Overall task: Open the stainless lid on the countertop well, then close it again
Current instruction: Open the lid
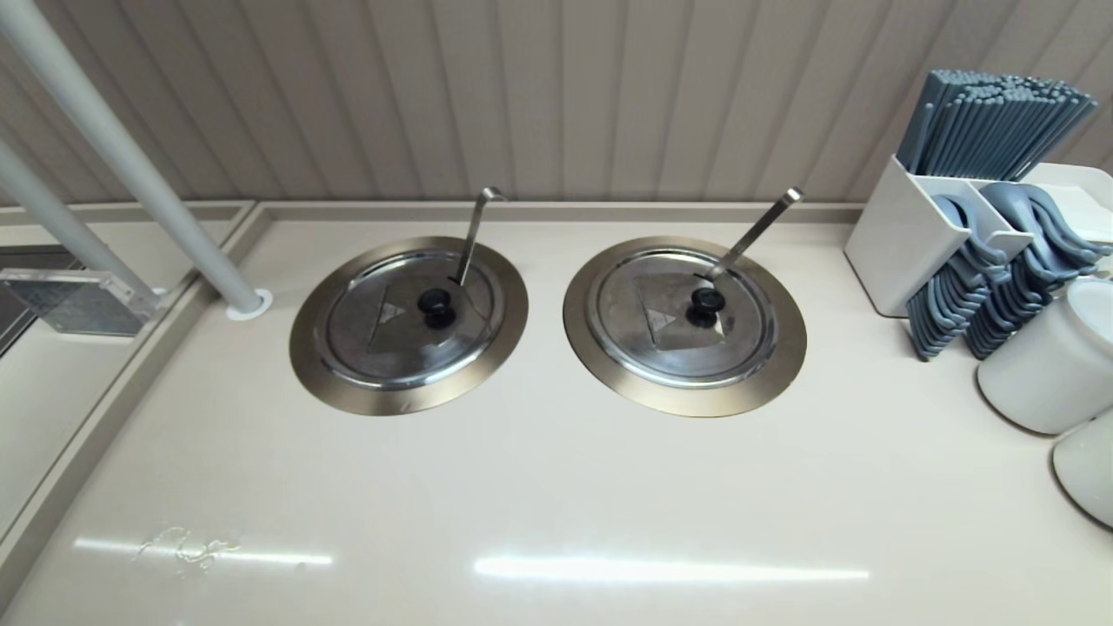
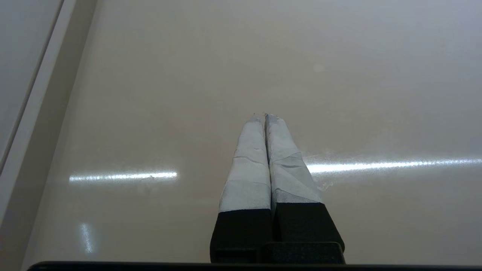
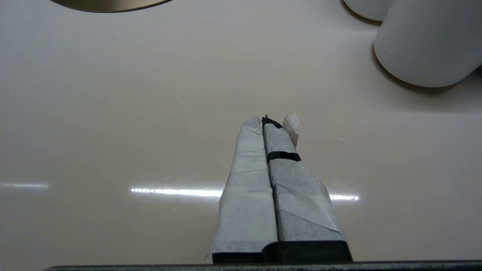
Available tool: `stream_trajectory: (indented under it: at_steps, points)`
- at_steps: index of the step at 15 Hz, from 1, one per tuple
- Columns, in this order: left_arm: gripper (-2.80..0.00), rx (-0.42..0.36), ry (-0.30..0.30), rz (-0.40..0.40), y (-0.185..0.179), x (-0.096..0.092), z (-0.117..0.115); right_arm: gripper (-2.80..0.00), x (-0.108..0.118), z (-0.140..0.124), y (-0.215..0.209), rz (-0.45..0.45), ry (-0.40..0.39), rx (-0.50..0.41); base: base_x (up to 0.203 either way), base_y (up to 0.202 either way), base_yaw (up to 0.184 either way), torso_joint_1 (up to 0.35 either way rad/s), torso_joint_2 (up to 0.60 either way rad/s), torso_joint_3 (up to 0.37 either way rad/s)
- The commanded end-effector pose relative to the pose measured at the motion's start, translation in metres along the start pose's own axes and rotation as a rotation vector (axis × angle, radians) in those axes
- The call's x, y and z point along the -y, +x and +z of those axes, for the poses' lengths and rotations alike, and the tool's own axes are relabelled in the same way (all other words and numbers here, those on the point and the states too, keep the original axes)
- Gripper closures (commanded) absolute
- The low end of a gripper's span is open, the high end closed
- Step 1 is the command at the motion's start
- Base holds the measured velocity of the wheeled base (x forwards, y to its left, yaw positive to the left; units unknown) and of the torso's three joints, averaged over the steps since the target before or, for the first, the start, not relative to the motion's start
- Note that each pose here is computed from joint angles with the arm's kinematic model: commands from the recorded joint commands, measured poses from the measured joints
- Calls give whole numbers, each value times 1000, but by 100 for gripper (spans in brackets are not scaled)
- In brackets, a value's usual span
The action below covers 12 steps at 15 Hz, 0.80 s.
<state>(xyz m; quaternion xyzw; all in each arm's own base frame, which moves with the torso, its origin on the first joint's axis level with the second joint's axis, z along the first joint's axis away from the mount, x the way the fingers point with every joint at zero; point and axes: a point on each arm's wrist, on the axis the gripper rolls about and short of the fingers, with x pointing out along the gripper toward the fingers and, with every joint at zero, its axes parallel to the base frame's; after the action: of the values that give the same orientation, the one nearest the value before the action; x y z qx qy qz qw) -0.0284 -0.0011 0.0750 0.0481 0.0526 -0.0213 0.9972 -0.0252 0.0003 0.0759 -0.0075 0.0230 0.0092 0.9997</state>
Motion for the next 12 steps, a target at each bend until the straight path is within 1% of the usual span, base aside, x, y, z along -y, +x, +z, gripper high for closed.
stream_trajectory:
  at_steps: [1,7,8,10,11,12]
  points:
    - [0,-1,1,1,0,0,0,0,0,0,0,0,0,-1,0,0,0,0,0,0]
    - [0,-2,-9,11,0,0,0,0,0,0,0,0,0,-3,0,0,0,0,0,0]
    - [0,25,-11,24,-1,-1,4,0,0,0,0,0,-1,-3,0,0,0,0,0,0]
    - [0,129,-19,40,-11,-3,31,0,0,0,0,-5,7,-1,0,0,0,0,0,0]
    - [0,138,-21,39,-13,-4,45,0,0,0,0,-8,12,-1,0,0,0,0,0,0]
    - [0,128,-31,37,-11,-6,63,0,0,0,0,-12,14,-1,0,0,0,0,0,0]
